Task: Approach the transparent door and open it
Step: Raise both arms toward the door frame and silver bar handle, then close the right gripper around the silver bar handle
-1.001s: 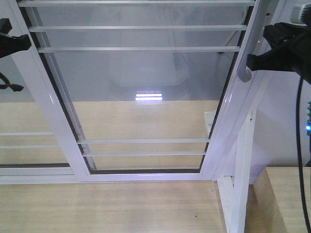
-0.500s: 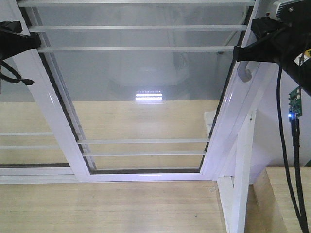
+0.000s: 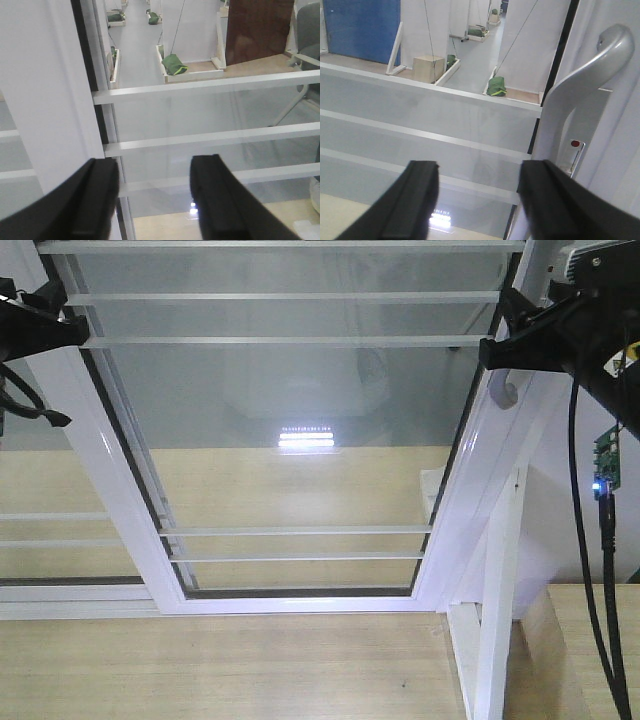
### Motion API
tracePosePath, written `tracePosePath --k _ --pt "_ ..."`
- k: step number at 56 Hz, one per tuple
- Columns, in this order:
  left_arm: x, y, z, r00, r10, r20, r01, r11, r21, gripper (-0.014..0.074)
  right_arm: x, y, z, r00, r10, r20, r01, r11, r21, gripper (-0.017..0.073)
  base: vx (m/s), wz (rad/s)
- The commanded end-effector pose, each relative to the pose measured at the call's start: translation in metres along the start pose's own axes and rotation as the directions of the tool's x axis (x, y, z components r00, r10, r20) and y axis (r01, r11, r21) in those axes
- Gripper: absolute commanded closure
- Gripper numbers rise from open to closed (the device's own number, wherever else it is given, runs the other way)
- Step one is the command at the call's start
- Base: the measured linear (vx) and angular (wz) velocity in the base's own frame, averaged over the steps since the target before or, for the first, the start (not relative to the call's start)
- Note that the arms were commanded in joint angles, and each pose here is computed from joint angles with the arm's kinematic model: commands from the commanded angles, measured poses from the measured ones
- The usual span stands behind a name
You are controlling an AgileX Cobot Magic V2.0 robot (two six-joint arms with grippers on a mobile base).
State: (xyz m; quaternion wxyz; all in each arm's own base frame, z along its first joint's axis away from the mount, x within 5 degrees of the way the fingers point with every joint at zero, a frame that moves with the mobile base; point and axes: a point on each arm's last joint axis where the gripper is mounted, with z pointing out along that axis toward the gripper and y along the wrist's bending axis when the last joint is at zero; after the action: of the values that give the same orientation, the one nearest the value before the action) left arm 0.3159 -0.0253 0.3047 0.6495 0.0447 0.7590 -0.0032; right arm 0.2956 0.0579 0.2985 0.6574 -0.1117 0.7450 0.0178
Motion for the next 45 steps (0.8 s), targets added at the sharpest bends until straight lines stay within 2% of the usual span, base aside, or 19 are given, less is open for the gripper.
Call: tracePosePath --k 1,7,12,16,26,38,45 --pt "-0.033 0.001 -0.008 0.983 -0.008 0.182 0.01 1.0 -0.011 -0.0004 -0.028 -0.007 -0.005 0.988 0.017 0.154 -0.023 0.999 0.037 -0.0058 0.0 0.0" --pt "-0.033 0.001 -0.009 0.982 -0.008 0.188 0.01 1.0 -0.012 -0.0043 -0.03 -0.007 -0.006 0.984 0.022 0.175 -0.03 0.999 0.043 -0.0162 0.0 0.0" --pt "-0.032 0.001 -0.008 0.984 -0.011 0.178 0.013 1.0 -0.01 -0.0035 -0.031 -0.008 -0.006 0.983 0.03 0.179 -0.039 0.998 0.046 -0.0169 0.0 0.0" --pt "-0.031 0.001 -0.008 0.986 -0.012 0.165 0.013 1.0 -0.009 -0.0025 -0.03 -0.009 -0.006 0.983 0.042 0.176 -0.052 0.997 0.054 -0.0162 0.0 0.0" --pt "-0.029 0.001 -0.008 0.99 -0.019 0.138 0.02 1.0 -0.007 0.0012 -0.016 -0.033 0.003 0.987 0.091 0.129 -0.109 0.984 0.14 -0.0114 0.0 0.0" --pt "-0.028 0.001 -0.008 0.992 -0.019 0.127 0.02 1.0 -0.006 0.002 0.009 -0.035 0.025 0.996 0.037 0.082 -0.048 0.989 0.142 -0.0025 0.0 0.0" --pt "-0.028 0.001 -0.008 0.992 -0.019 0.127 0.02 1.0 -0.006 0.002 0.022 -0.034 0.038 0.995 0.025 0.092 -0.038 0.989 0.142 0.0004 0.0 0.0"
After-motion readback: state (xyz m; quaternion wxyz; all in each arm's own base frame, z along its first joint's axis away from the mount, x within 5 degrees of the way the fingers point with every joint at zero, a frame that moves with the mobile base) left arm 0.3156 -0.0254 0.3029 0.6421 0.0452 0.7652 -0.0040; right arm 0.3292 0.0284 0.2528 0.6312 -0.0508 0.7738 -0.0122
